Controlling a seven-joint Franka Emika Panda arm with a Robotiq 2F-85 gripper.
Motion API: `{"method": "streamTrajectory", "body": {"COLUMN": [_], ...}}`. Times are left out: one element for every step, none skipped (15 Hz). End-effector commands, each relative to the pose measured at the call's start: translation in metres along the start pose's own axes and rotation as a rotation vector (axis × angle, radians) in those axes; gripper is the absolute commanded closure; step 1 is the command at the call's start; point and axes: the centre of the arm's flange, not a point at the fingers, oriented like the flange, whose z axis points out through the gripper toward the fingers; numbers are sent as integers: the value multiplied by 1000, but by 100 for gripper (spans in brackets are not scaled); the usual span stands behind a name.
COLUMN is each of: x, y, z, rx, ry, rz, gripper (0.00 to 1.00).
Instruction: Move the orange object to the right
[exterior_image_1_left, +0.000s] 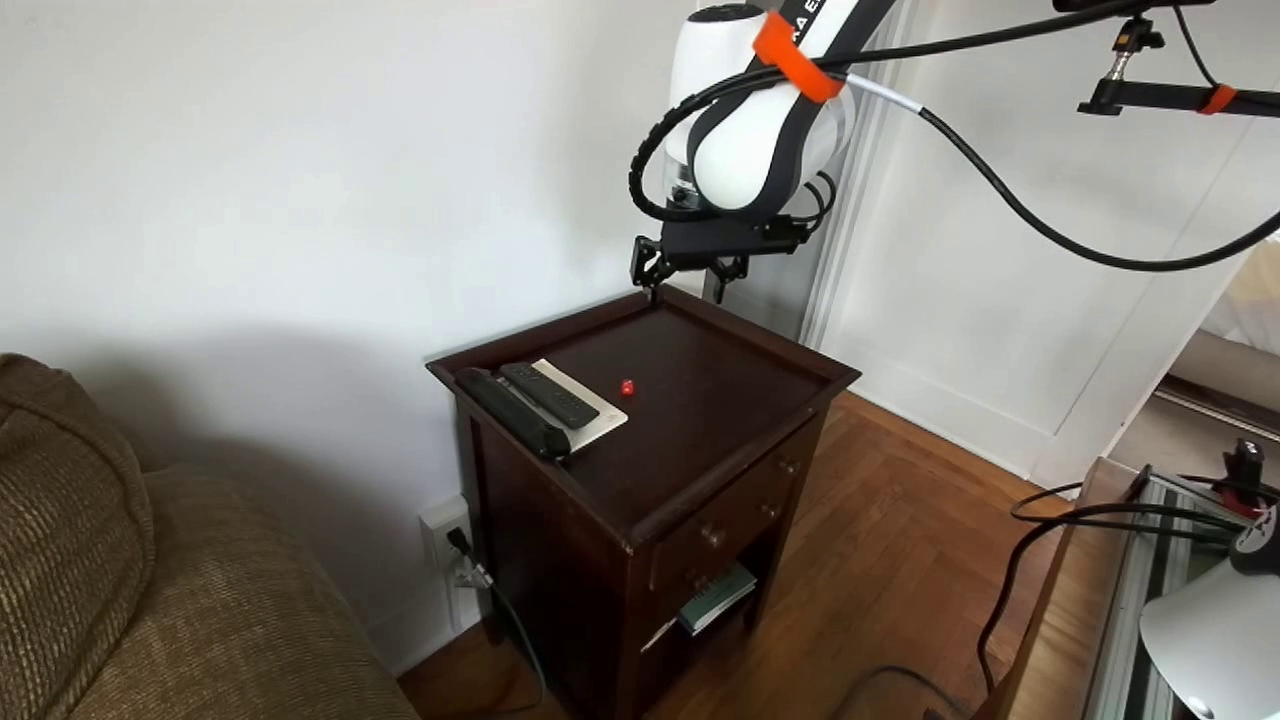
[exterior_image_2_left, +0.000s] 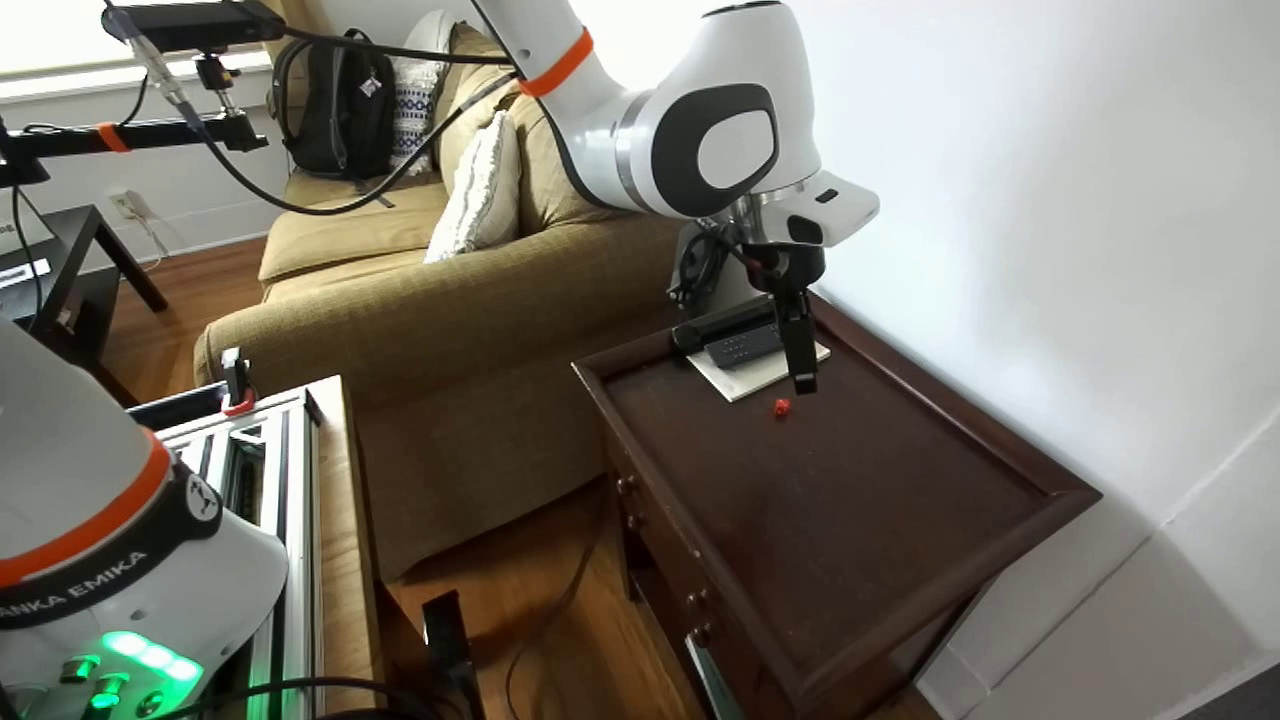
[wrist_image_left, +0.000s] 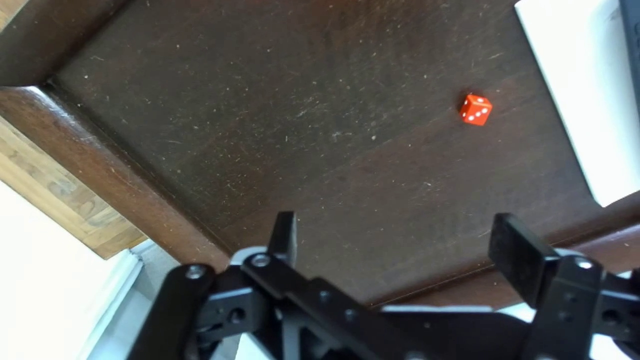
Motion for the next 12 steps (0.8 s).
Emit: {"method": "streamTrajectory", "body": {"x": [-9,-8,-8,-8,-9,-10,-5,-6,-5,-4,-4,-4], "y": [3,1,-1,-3,-4,-6,-7,-8,-8,-8,-8,-8], "z": [-2,0,0,0,0,0,1,1,0,0,0,0], "rx": [21,27,30,32,28,33,17,19,19,20,20,20], "ry": [0,-5,-7,-10,-28,-36,-15,-15,-14,-13,-13,-13], "rz": [19,23,25,24,34,34,9,7,7,7,8,8], "gripper": [0,0,0,0,0,0,0,0,0,0,0,0]}}
